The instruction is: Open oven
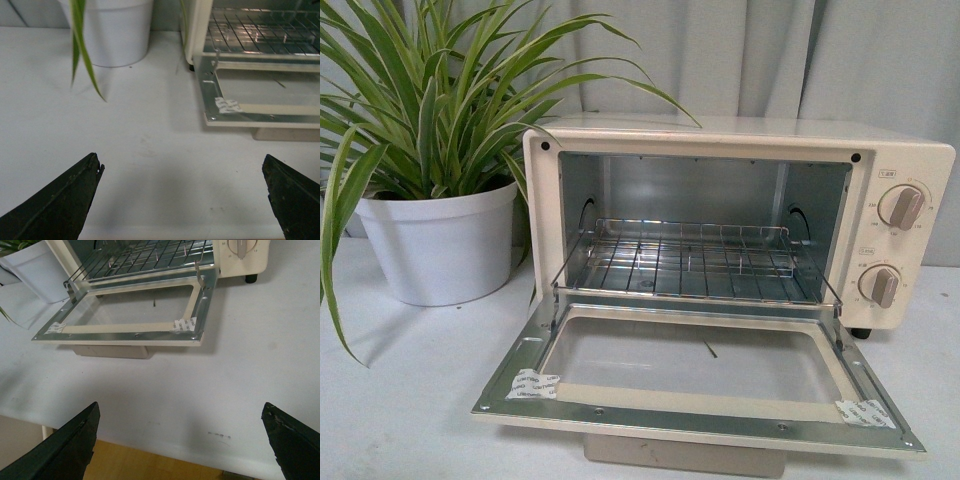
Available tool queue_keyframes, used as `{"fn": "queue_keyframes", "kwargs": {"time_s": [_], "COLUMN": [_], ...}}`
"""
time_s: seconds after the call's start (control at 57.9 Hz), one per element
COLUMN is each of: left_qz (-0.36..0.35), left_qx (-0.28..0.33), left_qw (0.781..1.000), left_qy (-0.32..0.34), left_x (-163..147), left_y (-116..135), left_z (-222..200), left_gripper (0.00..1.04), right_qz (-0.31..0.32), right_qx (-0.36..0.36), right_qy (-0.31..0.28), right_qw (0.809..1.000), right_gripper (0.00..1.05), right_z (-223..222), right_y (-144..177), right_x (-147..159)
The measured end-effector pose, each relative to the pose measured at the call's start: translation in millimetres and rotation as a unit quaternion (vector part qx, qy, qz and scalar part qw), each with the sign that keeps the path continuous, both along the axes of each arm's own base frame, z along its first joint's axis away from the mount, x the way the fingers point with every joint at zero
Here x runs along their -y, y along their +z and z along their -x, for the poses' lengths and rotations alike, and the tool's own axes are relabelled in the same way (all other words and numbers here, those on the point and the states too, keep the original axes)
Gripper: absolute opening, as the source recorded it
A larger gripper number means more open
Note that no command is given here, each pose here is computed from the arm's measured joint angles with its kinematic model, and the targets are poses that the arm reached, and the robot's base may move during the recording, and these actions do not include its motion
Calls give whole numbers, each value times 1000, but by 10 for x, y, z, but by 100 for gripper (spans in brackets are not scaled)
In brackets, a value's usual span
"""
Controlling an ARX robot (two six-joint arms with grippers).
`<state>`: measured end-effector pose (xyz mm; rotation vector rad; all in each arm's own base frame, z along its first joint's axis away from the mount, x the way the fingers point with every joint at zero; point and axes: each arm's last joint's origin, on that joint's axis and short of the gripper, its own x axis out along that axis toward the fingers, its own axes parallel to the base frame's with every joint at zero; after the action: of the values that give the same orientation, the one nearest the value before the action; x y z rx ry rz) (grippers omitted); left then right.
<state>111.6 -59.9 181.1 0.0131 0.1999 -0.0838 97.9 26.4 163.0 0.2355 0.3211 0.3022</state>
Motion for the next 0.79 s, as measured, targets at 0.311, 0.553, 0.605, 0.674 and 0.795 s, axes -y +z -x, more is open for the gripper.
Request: {"fn": "queue_keyframes", "kwargs": {"time_s": [0.311, 0.553, 0.605, 0.674, 0.795], "left_qz": [3, 20, 18, 15, 14], "left_qx": [9, 101, 101, 101, 104], "left_qw": [1000, 994, 994, 994, 994], "left_qy": [16, 34, 32, 32, 36], "left_x": [-27, -232, -278, -327, -399], "left_y": [-13, -57, -122, -128, -129], "left_z": [41, 143, 144, 144, 145], "left_gripper": [98, 56, 45, 33, 9], "right_qz": [-4, 95, 103, 108, 111], "right_qx": [16, 160, 160, 160, 161], "right_qy": [-5, -150, -146, -145, -139], "right_qw": [1000, 971, 971, 970, 971], "right_gripper": [95, 55, 46, 32, 8], "right_z": [2, 8, 6, 4, 4], "right_y": [5, 36, 32, 29, 26], "right_x": [6, 103, 117, 141, 235]}}
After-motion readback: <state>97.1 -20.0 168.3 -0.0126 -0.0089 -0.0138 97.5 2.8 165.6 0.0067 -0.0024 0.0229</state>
